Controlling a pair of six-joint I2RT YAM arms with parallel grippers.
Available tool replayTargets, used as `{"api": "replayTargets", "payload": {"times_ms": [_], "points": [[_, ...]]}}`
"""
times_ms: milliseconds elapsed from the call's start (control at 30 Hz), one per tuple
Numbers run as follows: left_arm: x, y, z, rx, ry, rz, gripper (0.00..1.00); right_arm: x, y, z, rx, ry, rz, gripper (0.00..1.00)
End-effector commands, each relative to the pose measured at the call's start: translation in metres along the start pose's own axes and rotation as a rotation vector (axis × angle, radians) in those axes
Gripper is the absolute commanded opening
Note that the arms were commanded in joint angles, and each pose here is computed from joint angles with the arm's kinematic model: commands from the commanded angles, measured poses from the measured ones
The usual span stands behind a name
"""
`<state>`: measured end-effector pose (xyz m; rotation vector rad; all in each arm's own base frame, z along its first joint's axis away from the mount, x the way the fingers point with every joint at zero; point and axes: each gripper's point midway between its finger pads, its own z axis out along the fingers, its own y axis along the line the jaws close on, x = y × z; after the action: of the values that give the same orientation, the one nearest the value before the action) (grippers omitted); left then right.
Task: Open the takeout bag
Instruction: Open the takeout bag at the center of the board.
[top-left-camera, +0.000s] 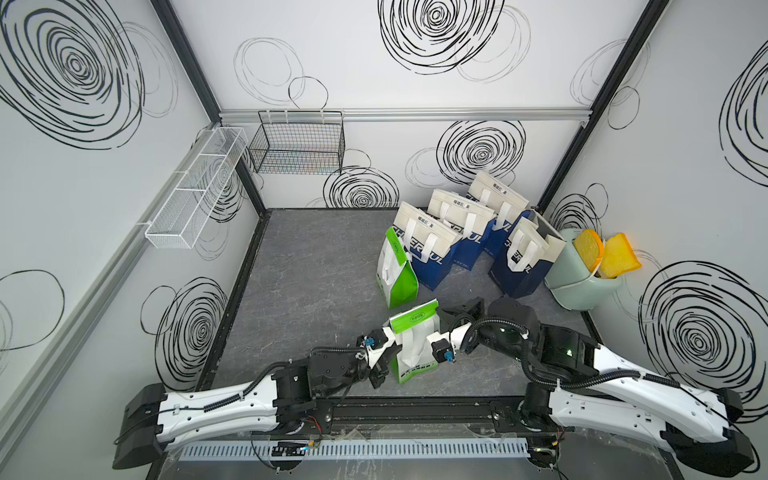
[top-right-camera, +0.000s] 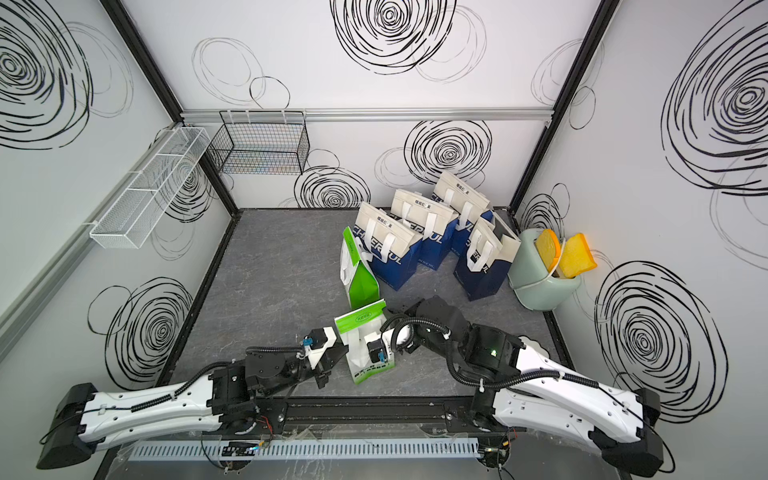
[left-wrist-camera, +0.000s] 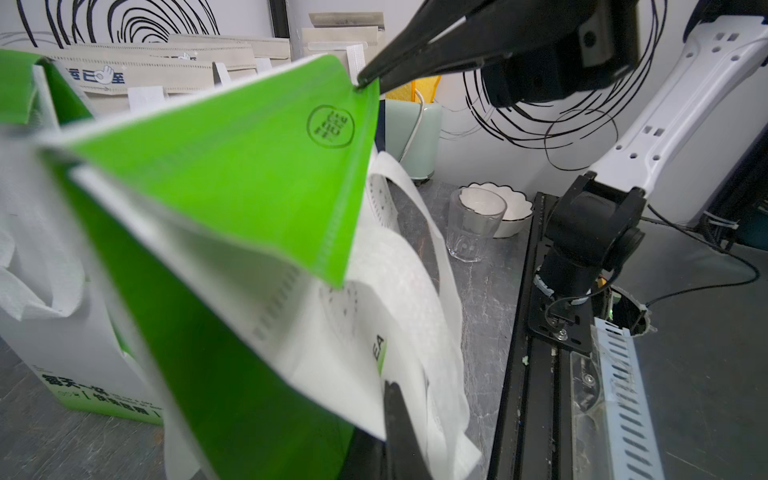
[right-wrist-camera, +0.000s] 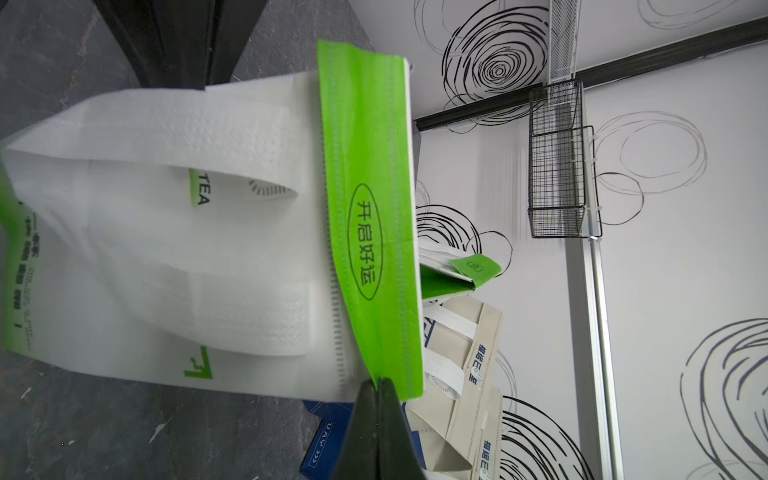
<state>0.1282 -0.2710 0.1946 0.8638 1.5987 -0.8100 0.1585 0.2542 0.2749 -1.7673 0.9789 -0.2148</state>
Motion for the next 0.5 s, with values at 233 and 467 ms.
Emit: {"api": "replayTargets", "payload": {"times_ms": [233,467], "points": [[-0.0230,-0.0038,-0.0033,0.016,-0.075,-0.015,0.00,-0.0184,-0.0312,-0.0111,0.041,-0.081,0.101,0.00],[-0.0240,-0.0043,-0.0039,0.020,-0.079,-0.014,0.00,-0.0190,-0.0363,-0.0112,0.048,-0.076,0.121,0.00]]}}
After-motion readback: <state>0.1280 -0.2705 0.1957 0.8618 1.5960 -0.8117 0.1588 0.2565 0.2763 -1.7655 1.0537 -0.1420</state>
